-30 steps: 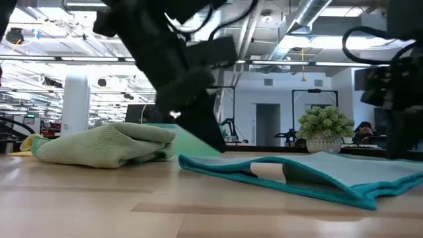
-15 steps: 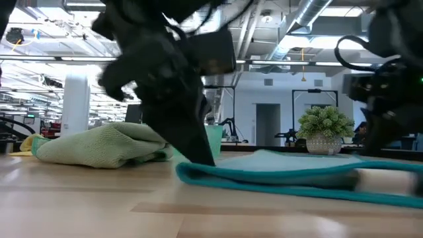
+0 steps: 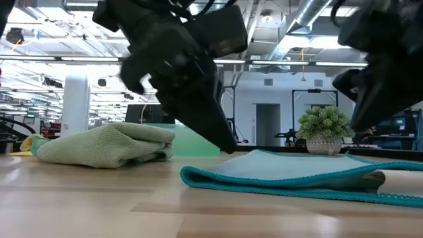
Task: Fold microfiber towels
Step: Fold the blue microfiber cloth
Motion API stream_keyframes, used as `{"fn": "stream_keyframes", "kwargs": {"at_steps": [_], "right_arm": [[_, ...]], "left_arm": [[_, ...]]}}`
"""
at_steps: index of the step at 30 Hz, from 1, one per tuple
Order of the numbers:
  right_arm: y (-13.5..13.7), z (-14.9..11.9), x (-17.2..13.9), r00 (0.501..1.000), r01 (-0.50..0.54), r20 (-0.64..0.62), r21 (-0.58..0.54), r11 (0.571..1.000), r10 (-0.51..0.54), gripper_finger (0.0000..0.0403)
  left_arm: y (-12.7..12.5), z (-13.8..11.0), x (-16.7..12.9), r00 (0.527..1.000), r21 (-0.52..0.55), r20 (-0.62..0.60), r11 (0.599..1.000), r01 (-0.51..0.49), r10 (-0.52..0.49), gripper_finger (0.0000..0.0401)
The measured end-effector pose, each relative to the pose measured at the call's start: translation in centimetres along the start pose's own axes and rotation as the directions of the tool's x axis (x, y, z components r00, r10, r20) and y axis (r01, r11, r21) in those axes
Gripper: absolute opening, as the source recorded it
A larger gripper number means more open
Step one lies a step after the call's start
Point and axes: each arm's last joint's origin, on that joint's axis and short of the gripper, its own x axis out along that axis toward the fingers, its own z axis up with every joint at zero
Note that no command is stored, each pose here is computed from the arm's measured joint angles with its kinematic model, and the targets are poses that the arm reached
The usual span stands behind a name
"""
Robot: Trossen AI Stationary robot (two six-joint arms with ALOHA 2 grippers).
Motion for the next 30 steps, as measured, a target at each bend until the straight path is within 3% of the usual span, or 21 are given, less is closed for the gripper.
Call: {"fn": "stream_keyframes", "kwargs": {"at_steps": [5,9,16,22,30], "right_arm": [[3.5,0.4,1.5,0.971,-0.198,0.115,-0.105,0.975,0.210,0.0111],[5.6,-0.8,3.5,0.943,-0.285,0.098,-0.248,0.926,0.317,0.0168],[7.9,-2.1,5.9,0.931,-0.322,0.068,-0.312,0.894,0.359,0.0216],[8.2,-2.0,6.4,0.945,-0.287,0.063,-0.312,0.906,0.321,0.0192],[6.4,-2.6,4.3,0.995,-0.097,-0.040,-0.207,0.974,0.091,0.0071]], "left_arm": [[-1.6,0.8,-0.3,0.993,0.155,0.098,0.987,0.046,-0.062,0.0047],[-2.5,1.3,-0.5,0.982,0.245,0.166,0.969,0.043,-0.086,0.0047],[-3.9,1.7,-0.8,0.966,0.297,0.232,0.954,0.044,-0.117,0.0047],[-5.4,1.6,-1.1,0.963,0.336,0.247,0.942,0.017,-0.105,0.0048],[-8.3,0.9,-1.9,0.958,0.418,0.286,0.899,-0.127,0.002,0.0085]]}}
